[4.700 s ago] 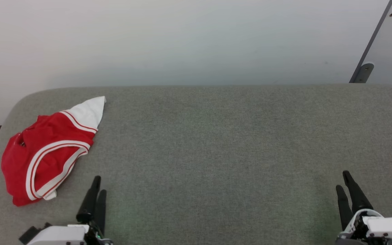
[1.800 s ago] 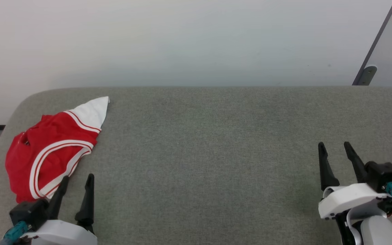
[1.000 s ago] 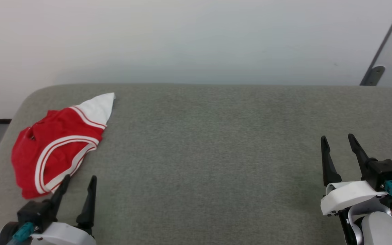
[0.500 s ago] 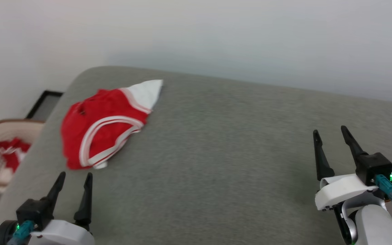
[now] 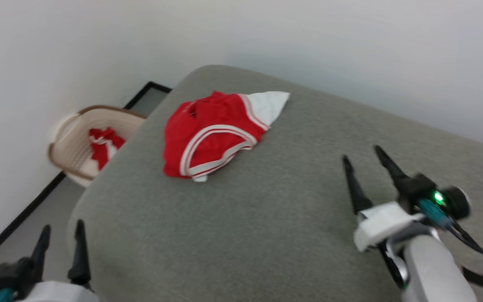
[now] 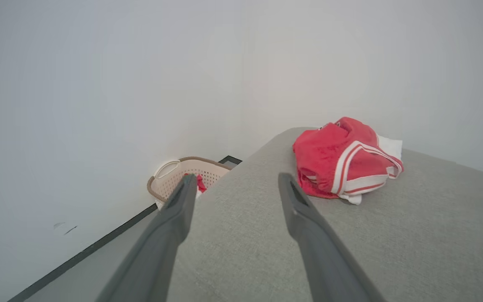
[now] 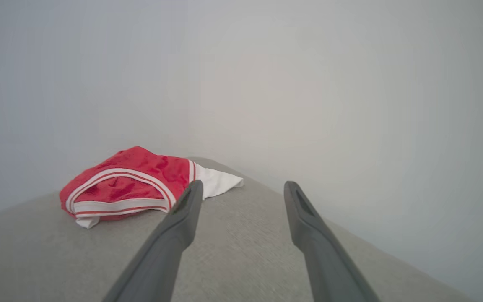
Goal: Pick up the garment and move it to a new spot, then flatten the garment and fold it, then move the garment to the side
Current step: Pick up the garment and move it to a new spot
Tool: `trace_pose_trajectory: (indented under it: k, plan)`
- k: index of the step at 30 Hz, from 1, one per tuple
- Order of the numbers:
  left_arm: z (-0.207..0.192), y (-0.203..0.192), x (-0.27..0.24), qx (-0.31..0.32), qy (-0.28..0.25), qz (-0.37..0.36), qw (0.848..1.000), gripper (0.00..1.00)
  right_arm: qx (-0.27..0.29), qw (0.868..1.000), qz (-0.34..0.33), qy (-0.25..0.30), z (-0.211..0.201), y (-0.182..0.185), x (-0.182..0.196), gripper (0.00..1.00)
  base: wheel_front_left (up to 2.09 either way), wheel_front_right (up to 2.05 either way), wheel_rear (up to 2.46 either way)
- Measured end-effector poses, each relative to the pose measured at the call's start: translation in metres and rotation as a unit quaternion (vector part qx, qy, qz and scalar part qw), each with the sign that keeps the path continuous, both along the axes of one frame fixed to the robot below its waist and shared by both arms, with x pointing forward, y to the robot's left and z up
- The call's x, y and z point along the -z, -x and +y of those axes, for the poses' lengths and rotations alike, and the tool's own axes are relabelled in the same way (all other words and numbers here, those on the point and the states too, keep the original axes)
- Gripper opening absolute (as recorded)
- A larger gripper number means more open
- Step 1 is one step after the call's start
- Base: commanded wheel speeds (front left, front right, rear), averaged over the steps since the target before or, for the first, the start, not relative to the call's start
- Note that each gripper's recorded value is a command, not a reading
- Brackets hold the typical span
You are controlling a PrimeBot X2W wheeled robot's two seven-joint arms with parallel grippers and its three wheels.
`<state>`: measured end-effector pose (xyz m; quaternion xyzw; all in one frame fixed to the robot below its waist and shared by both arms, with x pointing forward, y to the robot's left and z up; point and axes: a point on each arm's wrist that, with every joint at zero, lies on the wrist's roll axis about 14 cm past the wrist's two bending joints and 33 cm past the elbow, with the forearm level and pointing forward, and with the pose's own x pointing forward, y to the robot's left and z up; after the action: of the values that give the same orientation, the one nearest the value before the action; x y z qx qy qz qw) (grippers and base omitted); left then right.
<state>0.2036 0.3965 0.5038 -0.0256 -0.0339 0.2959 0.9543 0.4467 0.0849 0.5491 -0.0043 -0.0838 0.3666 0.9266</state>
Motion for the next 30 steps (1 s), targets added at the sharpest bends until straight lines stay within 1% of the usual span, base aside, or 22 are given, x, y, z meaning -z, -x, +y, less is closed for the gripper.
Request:
trace_pose_trajectory:
  k: [3,7,11,15,19,24,26,28,30]
  plan:
    - [0.011,0.023,-0.001,-0.043,0.009,-0.012,0.999,1.00,-0.046,0.999,0.003,-0.001,0.032,0.008,-0.001,1.00,0.00,0.00,0.00]
    - [0.015,0.040,0.001,-0.075,0.017,-0.014,0.997,1.00,-0.090,0.996,0.008,-0.001,0.061,0.016,-0.001,1.00,0.00,0.00,0.00]
    - [0.017,0.048,0.004,-0.090,0.024,-0.014,0.996,1.00,-0.107,0.994,0.016,-0.004,0.073,0.018,0.001,1.00,0.00,0.00,0.00]
    - [0.014,0.045,0.005,-0.086,0.030,-0.018,0.996,1.00,-0.105,0.994,0.020,-0.008,0.072,0.016,0.000,1.00,0.00,0.00,0.00]
    - [0.003,0.021,0.003,-0.040,0.027,-0.015,0.999,1.00,-0.080,0.996,0.033,-0.019,0.058,0.008,0.004,1.00,0.00,0.00,0.00]
    - [-0.014,-0.037,-0.024,0.061,-0.017,-0.017,0.998,1.00,-0.039,0.997,0.057,-0.028,0.028,0.003,0.020,1.00,0.00,0.00,0.00]
    - [-0.015,-0.055,-0.041,0.089,-0.035,-0.026,0.995,1.00,-0.041,0.997,0.055,-0.031,0.025,0.006,0.019,1.00,0.00,0.00,0.00]
    - [-0.013,-0.072,-0.059,0.114,-0.058,-0.033,0.991,1.00,-0.045,0.997,0.050,-0.046,0.025,0.009,0.011,1.00,0.00,0.00,0.00]
    - [-0.010,-0.090,-0.078,0.134,-0.069,-0.047,0.988,1.00,-0.045,0.996,0.046,-0.061,0.021,0.012,0.003,1.00,0.00,0.00,0.00]
